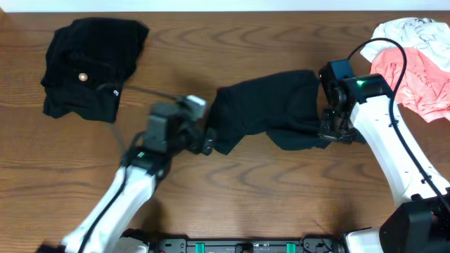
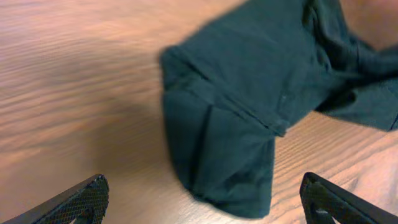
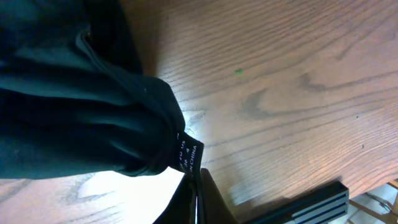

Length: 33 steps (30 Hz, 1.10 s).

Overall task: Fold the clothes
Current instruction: 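Reach left gripper to the garment's left side and grasp it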

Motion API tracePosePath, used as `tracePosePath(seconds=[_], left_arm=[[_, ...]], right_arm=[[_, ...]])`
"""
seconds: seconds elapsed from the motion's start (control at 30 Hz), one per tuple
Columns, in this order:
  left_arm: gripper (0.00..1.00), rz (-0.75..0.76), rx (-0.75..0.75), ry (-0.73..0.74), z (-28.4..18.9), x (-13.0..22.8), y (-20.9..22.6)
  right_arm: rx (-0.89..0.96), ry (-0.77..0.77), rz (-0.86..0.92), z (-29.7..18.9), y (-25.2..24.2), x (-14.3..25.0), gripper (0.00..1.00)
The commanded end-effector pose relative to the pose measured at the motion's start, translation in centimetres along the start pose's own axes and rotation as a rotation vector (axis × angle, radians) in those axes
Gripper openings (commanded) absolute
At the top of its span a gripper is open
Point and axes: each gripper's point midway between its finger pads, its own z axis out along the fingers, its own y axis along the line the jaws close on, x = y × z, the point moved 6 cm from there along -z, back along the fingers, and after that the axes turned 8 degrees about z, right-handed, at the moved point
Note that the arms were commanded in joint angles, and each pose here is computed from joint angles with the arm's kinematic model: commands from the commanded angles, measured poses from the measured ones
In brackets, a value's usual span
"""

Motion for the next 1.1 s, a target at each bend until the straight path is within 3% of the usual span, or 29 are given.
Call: tracePosePath(seconds=[0.0, 0.27, 0.5, 0.7, 1.07], left_arm=[[0.98, 0.099, -0.015, -0.024, 1.6, -2.2, -0.5], [0.98, 0.140, 0.037, -0.158, 4.1, -4.2, -1.3], [0.98, 0.113, 0.139, -0.061, 5.8, -1.8, -2.2], [0.98, -0.014, 0.227, -0.034, 5.9, -1.4, -3.1], [0.98, -0.482, 0.179, 0.025, 7.4, -0.7, -2.3]], right_arm=[[-0.018, -0.029, 0.005, -0.9, -0.2, -0.3, 0.01], [-0.018, -0.030, 0.005, -0.9, -0.2, -0.3, 0.01], [-0.019, -0.031, 0.005, -0.9, -0.2, -0.4, 0.01], [-0.019, -0.031, 0.006, -0.9, -0.2, -0.3, 0.01], [-0.019, -0.031, 0.005, -0.9, -0.2, -0.3, 0.01]])
